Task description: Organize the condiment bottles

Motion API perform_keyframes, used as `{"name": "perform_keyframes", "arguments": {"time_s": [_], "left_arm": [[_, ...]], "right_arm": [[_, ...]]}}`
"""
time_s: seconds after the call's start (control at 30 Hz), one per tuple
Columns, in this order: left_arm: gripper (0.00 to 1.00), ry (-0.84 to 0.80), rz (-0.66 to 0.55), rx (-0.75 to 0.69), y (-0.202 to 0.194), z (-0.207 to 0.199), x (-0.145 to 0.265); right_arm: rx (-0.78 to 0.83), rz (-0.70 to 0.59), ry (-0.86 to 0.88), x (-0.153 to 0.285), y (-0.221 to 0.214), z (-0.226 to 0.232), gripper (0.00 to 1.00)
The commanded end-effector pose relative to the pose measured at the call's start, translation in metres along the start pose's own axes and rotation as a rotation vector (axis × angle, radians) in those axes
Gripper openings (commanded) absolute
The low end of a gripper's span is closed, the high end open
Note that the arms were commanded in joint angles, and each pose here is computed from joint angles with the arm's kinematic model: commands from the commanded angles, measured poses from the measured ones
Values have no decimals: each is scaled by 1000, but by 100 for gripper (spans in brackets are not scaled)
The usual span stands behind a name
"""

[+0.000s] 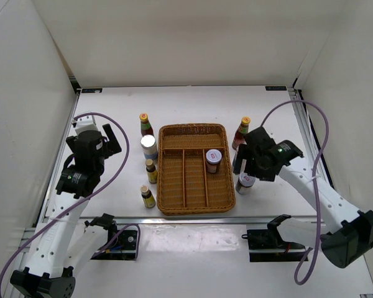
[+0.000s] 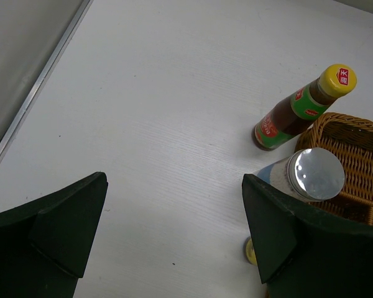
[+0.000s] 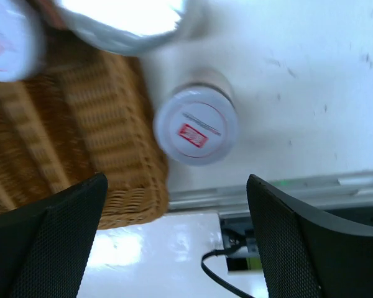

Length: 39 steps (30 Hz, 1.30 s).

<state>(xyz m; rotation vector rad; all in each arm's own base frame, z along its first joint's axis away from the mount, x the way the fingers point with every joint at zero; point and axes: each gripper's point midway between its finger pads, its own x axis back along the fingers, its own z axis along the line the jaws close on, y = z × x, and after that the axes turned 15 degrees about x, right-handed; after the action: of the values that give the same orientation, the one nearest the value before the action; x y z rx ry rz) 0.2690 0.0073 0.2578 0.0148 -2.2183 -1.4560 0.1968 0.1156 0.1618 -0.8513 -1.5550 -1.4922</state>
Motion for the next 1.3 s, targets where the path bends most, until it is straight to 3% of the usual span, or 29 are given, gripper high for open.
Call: {"name": "perform_keyframes", "arguments": {"time_s": [0.0, 0.23, 0.57, 0.7, 0.77, 0.8, 0.83, 0.93, 1.07, 1.2, 1.27], "left_arm": [[100, 7, -15, -3, 2, 2, 0], [100, 7, -15, -3, 2, 2, 0], [100, 11, -8, -7, 0, 2, -1], [100, 11, -8, -7, 0, 2, -1], [100, 11, -8, -7, 0, 2, -1], [100, 11, -8, -7, 0, 2, -1], [100, 11, -8, -7, 0, 2, -1], [100, 11, -8, -7, 0, 2, -1], [100, 11, -8, -7, 0, 2, -1], [100, 11, -8, -7, 0, 2, -1], [100, 11, -8, -7, 0, 2, -1]], "right_arm": [[-64, 88, -15, -12, -21, -7, 95], [-133, 195, 18, -42, -29, -13, 94], [-121, 234, 66, -69, -25, -5, 91], [-121, 246, 62, -71, -27, -5, 81], [-120, 229, 58, -69, -27, -7, 68], [-120, 227, 59, -66, -28, -8, 68], [-120, 211, 55, -64, -26, -9, 56], [-141, 190, 42, -50, -29, -14, 35], [-141, 110, 1, -23, -19, -24, 13], [-135, -8, 26, 9, 5, -22, 0], [-94, -28, 90, 22, 11, -6, 0]]}}
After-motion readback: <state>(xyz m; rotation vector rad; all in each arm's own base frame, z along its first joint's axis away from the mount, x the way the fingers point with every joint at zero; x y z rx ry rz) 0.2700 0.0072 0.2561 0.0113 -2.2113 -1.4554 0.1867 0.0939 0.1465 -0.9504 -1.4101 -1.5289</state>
